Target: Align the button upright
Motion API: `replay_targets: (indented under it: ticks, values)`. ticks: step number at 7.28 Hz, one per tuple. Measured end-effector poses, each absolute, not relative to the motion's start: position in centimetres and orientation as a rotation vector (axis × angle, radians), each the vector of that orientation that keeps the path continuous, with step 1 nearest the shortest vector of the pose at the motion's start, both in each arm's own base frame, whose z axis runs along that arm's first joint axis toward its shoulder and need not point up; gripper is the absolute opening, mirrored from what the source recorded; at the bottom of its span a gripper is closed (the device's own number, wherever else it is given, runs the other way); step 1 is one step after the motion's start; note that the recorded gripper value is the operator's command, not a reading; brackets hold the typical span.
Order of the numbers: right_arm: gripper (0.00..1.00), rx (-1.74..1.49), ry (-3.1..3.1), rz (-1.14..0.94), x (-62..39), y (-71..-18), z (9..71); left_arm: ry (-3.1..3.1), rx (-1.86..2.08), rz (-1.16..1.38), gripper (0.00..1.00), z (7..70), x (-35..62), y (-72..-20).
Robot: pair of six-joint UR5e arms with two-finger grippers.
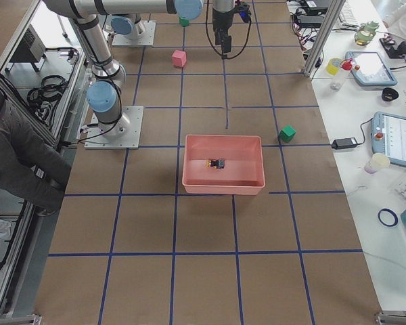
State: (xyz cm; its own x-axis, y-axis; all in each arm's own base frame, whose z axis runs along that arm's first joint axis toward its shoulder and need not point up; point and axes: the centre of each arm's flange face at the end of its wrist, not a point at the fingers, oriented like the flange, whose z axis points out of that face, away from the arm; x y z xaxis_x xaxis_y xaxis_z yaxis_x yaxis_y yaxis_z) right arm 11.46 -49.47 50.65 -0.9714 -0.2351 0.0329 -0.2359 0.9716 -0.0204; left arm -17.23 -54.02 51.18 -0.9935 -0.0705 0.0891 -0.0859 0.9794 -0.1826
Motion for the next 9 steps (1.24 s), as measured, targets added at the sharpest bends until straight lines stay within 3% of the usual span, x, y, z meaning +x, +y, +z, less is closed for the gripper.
replay_targets:
  ticks: [6, 9]
  values:
    - [1.0, 0.321, -3.1, 0.041, 10.6, -50.2, 50.2, -3.046, 0.126, 0.233, 1.0, 50.6, -17.3, -54.2]
    - [1.0, 0.082, -3.122, 0.006, 2.0, -52.9, 48.7, -3.05, 0.119, 0.241, 1.0, 50.9, -17.2, -54.1]
